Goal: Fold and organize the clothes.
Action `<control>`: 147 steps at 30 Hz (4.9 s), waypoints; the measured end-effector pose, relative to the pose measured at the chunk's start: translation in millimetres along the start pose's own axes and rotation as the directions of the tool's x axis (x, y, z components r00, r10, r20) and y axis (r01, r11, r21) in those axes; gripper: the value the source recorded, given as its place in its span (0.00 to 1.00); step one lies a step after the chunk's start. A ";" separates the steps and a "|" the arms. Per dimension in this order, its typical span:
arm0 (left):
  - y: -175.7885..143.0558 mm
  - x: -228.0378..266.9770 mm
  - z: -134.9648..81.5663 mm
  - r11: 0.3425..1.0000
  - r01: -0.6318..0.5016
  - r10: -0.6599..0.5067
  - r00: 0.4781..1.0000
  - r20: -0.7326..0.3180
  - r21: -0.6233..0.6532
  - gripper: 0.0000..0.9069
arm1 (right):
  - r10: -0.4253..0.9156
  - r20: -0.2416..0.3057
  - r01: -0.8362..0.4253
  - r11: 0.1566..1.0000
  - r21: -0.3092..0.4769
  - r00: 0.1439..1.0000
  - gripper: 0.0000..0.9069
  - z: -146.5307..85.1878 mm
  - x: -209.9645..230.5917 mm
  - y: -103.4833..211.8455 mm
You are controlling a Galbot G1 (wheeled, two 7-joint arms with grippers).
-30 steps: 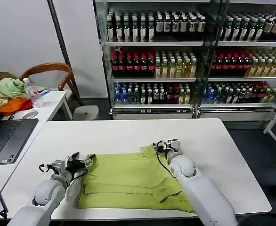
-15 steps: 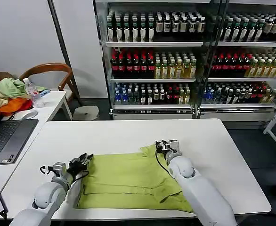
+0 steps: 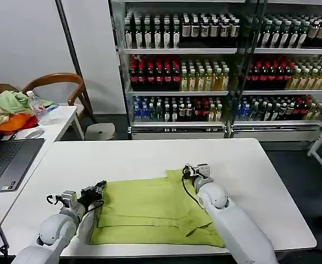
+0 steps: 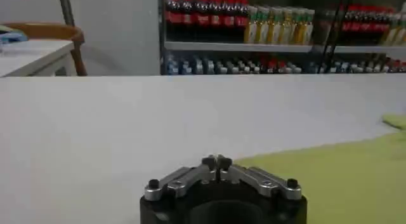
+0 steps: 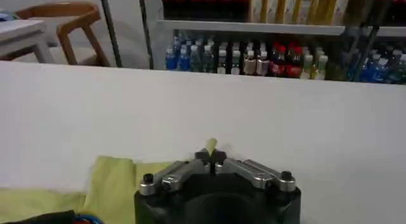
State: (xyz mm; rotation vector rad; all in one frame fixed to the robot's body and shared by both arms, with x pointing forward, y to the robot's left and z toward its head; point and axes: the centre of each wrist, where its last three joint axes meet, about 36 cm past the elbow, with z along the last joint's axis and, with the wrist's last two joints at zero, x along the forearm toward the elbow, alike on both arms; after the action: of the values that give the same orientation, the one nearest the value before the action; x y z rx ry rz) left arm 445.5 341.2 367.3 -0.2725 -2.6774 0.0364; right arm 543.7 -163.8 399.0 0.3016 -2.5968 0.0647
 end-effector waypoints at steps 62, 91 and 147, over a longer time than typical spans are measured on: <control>-36.6 102.3 30.8 0.999 -0.051 0.051 0.998 0.032 -0.007 0.06 | -0.046 0.073 0.045 0.999 0.019 0.996 0.00 72.5 175.8 -0.1; -44.8 106.0 42.0 0.998 -0.050 0.050 0.999 -0.014 -0.038 1.00 | -0.041 0.041 0.038 0.998 0.058 0.998 1.00 93.6 187.0 7.6; -133.2 110.2 57.3 0.970 0.199 -0.191 0.979 -0.069 0.138 0.06 | 0.027 0.149 -0.043 0.993 0.106 0.989 1.00 75.8 222.5 -7.0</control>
State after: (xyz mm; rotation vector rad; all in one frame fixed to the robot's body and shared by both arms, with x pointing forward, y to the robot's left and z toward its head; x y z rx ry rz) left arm 298.8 233.5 372.4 0.0353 -2.6170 0.1591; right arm 321.0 -223.3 445.8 0.3107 -2.7506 0.2049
